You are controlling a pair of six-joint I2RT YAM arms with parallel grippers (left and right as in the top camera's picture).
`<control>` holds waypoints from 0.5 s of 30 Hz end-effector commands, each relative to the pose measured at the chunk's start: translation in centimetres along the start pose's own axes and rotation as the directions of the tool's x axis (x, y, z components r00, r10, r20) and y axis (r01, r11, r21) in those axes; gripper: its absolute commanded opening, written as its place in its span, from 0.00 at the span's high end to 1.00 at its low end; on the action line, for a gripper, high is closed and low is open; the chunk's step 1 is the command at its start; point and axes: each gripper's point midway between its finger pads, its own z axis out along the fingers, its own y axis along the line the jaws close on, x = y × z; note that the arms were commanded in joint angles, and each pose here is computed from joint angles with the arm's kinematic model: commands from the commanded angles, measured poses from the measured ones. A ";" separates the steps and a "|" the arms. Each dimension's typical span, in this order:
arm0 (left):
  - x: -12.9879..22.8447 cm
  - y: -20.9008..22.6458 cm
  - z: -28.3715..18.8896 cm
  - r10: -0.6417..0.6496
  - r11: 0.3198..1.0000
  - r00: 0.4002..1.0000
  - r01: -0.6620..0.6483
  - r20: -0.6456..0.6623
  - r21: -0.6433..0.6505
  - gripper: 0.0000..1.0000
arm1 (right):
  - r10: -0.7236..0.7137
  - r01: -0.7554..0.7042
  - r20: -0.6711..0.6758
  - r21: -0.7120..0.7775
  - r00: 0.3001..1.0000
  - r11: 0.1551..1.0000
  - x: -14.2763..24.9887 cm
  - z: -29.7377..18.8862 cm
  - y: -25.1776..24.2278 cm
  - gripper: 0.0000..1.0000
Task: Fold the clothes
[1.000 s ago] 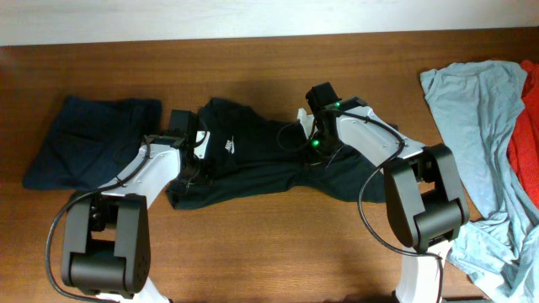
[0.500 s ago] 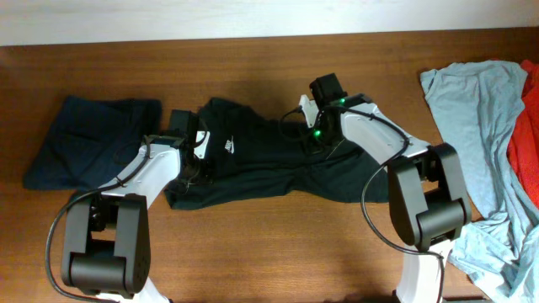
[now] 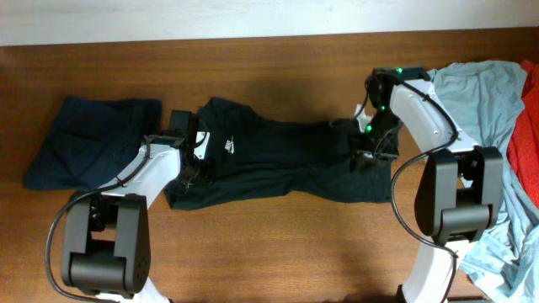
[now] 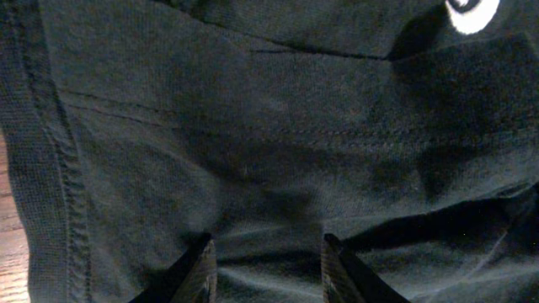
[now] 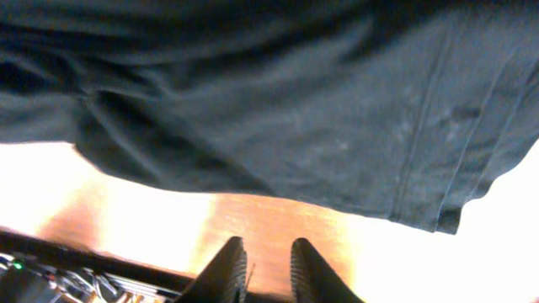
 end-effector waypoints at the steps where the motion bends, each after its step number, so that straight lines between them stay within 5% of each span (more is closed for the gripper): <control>1: 0.4 0.6 0.1 0.008 1.000 1.000 -0.009 -0.011 -0.019 0.52 | 0.069 -0.069 -0.060 0.002 0.996 0.998 1.9 1.8 -1.0 0.70; 15: 0.2 0.6 0.1 0.009 1.000 1.000 -0.009 -0.004 -0.019 0.46 | 0.383 -0.384 -0.048 -0.016 0.922 0.923 2.6 4.9 -9.9 0.43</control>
